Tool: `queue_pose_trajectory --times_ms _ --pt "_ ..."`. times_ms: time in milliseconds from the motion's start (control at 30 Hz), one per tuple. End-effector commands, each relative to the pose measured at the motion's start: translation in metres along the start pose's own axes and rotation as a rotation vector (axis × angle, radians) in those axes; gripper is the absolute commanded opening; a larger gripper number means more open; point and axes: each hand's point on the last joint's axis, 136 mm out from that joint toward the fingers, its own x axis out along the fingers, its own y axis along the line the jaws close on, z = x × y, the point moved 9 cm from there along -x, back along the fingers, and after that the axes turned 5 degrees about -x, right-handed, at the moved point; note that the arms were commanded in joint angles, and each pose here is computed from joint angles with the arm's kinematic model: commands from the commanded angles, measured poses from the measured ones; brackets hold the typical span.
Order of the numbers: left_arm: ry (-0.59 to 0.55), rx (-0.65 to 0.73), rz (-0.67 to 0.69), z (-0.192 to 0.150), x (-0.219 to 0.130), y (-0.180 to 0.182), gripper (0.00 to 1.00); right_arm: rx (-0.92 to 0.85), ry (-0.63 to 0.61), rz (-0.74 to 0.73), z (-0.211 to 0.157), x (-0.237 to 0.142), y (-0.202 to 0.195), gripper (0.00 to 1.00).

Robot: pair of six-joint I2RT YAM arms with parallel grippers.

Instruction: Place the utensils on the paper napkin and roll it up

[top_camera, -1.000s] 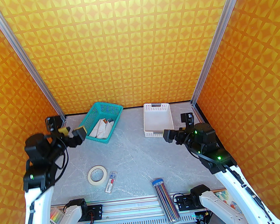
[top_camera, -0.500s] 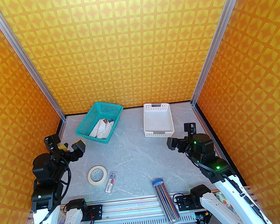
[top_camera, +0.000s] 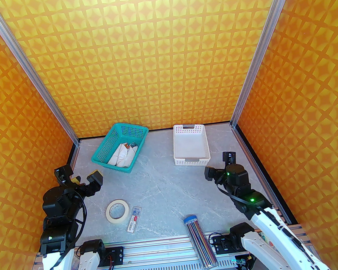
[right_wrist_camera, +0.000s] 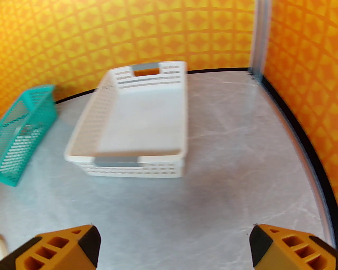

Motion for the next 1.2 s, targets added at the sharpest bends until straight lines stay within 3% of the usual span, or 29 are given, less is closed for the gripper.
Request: queue_pose_trajectory --times_ms 0,300,800,1167 --pt "-0.046 0.045 0.065 -0.001 0.001 0.008 0.96 -0.018 -0.070 -0.083 0.002 0.012 -0.009 0.99" --pt "-0.090 0.043 0.144 -0.006 0.013 0.020 0.96 -0.031 -0.099 -0.051 -0.019 0.055 -0.018 0.99" --pt "-0.061 0.063 0.196 -0.015 0.029 0.029 0.97 -0.032 -0.251 0.052 -0.029 0.094 -0.010 0.99" --pt "-0.052 0.055 0.223 -0.022 0.037 0.036 0.99 -0.087 -0.229 0.080 -0.039 0.126 -0.004 0.99"
